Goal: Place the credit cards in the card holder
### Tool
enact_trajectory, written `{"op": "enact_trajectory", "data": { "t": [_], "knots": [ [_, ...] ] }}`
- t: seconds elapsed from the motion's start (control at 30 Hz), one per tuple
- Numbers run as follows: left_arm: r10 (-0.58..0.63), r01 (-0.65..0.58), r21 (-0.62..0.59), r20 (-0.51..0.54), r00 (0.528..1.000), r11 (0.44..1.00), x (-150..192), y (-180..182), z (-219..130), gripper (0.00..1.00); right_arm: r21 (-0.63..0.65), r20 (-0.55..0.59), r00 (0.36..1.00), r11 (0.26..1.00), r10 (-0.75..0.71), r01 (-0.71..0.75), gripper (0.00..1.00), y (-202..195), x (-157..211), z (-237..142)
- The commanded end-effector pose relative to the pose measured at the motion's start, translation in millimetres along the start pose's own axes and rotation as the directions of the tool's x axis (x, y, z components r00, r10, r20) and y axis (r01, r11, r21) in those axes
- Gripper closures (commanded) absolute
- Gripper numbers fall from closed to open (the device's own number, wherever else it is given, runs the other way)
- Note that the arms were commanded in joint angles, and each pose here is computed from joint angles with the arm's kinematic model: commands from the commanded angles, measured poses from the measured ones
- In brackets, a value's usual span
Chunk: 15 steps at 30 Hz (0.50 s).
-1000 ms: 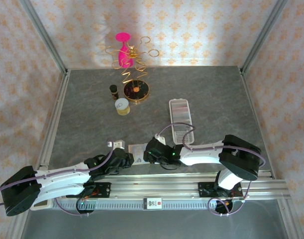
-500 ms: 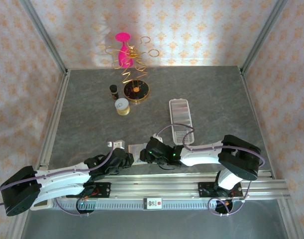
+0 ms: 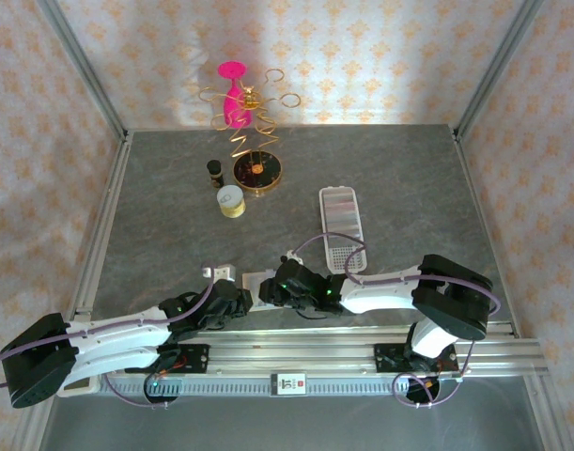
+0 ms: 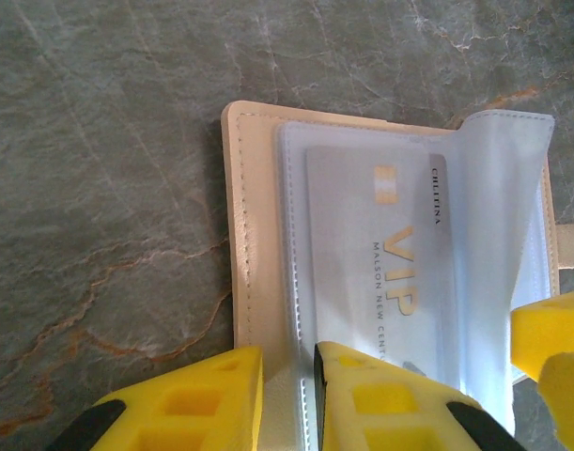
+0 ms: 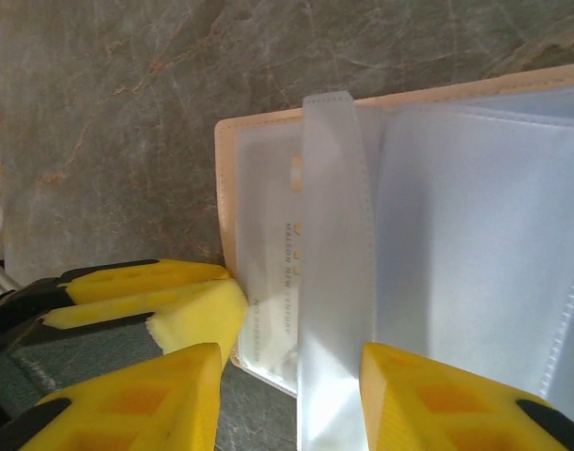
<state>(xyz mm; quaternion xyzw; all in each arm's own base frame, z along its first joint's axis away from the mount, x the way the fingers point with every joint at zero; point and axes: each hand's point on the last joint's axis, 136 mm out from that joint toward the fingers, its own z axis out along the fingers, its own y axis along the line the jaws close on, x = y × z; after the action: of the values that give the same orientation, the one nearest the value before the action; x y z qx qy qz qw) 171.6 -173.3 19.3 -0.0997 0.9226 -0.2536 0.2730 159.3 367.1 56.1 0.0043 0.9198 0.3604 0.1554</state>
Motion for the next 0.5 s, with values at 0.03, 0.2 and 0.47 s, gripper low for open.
{"op": "enact_trajectory", "data": {
  "t": [0.03, 0.2, 0.47],
  "knots": [
    [0.009, -0.009, -0.038, -0.001, 1.0, 0.999, 5, 13, 0, 0.77, -0.04, 0.011, 1.0, 0.999, 0.006, -0.005, 0.58, 14, -2, -2],
    [0.008, -0.008, -0.037, 0.0, 1.0, 0.999, 5, 13, 0, 0.77, -0.011, 0.016, 1.0, 1.0, 0.007, -0.007, 0.6, 6, -1, 0],
    [0.006, -0.006, -0.029, 0.006, 1.0, 1.0, 3, 11, 0, 0.77, -0.009, -0.002, 1.0, 1.0, 0.015, -0.015, 0.63, 3, 3, 6]
  ]
}}
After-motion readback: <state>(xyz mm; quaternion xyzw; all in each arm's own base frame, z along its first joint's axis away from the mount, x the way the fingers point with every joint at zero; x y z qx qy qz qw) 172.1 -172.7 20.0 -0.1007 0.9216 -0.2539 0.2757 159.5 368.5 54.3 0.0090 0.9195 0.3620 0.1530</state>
